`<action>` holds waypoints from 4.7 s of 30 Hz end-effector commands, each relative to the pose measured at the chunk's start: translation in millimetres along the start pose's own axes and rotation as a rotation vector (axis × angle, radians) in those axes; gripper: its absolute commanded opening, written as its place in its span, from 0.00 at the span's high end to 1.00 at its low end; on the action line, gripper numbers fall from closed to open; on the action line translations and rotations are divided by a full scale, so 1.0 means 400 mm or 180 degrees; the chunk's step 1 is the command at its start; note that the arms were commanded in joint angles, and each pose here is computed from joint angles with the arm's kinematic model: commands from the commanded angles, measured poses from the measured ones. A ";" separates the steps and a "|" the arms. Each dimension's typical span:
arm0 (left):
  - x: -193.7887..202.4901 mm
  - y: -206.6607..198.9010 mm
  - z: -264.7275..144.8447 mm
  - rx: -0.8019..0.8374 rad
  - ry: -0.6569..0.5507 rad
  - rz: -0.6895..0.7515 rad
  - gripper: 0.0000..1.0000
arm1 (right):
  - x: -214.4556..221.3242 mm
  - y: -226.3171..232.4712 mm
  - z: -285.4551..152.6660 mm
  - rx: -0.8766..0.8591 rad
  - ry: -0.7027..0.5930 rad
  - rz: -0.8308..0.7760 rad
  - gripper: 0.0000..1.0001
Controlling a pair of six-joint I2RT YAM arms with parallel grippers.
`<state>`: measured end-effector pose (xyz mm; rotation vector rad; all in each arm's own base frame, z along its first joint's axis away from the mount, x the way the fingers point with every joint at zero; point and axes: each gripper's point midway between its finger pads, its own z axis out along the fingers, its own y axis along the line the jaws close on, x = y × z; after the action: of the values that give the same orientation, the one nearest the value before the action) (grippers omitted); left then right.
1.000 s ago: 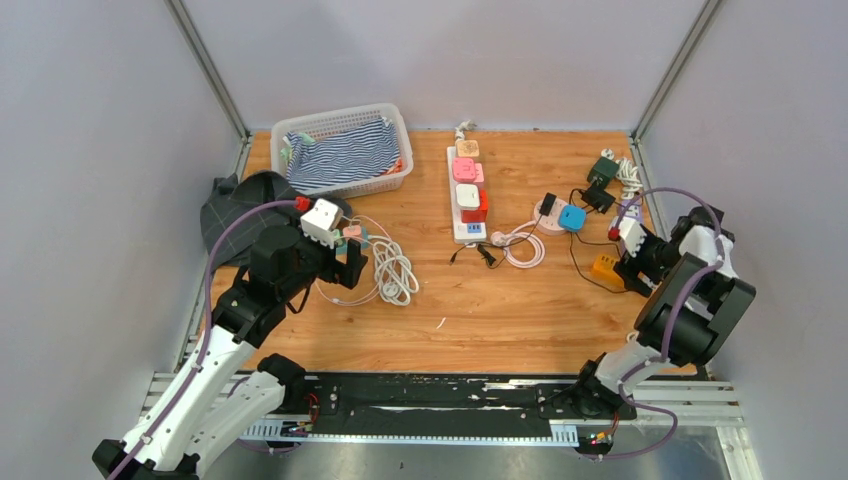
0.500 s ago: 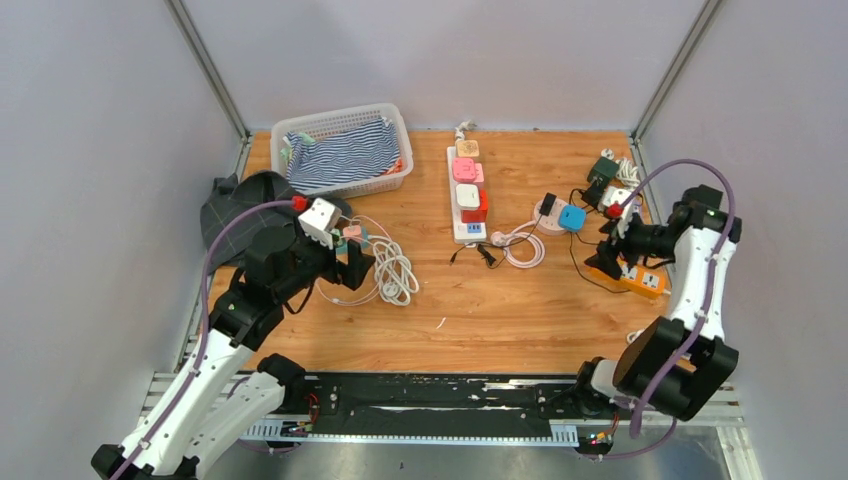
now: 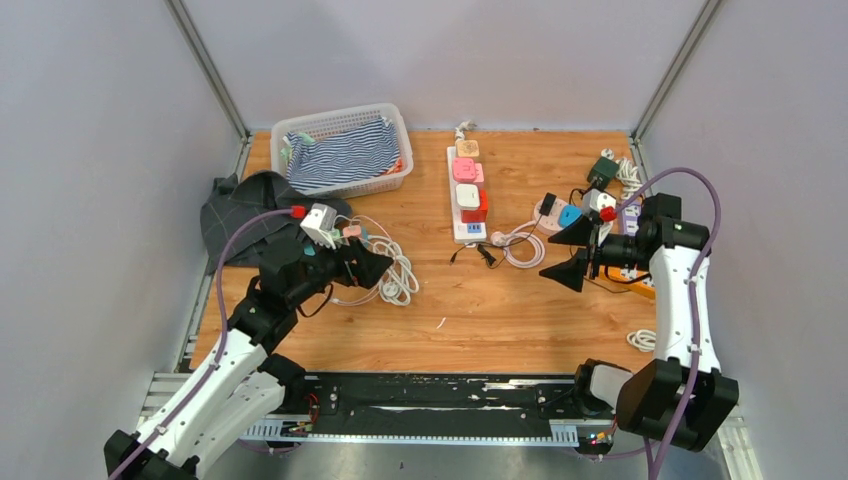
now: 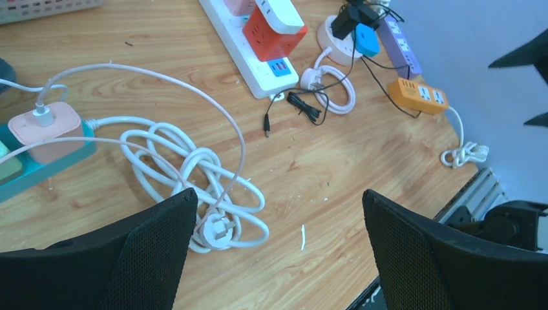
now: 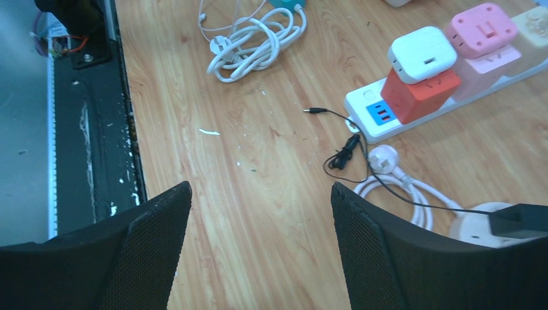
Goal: Pull the plug off the socket
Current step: Move the socket to the center of the board.
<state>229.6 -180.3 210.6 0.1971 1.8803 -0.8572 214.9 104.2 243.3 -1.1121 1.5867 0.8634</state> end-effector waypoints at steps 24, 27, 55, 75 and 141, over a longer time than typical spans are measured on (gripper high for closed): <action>-0.144 0.203 -0.081 -0.1614 0.0647 0.1721 0.00 | 0.084 0.026 0.018 -0.0052 0.0128 -0.0048 0.17; -0.133 0.223 -0.077 -0.1677 0.0641 0.1807 0.00 | 0.103 0.014 0.017 -0.0056 0.0206 0.0004 0.17; -0.203 0.392 -0.009 -0.2216 0.1664 0.2648 0.19 | 0.124 0.033 0.014 0.0049 0.0519 -0.0428 0.18; 0.004 0.582 -0.008 -0.1752 0.2299 0.2928 0.44 | 0.111 0.056 0.027 -0.0042 0.0480 -0.0539 0.18; 0.162 0.355 0.198 0.0068 0.2309 0.2386 0.68 | 0.115 0.068 0.034 -0.0116 0.0486 -0.0547 0.18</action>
<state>340.5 -123.3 65.5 1.2478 2.1380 -0.2267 196.0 109.5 198.4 -1.3370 1.5735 0.6783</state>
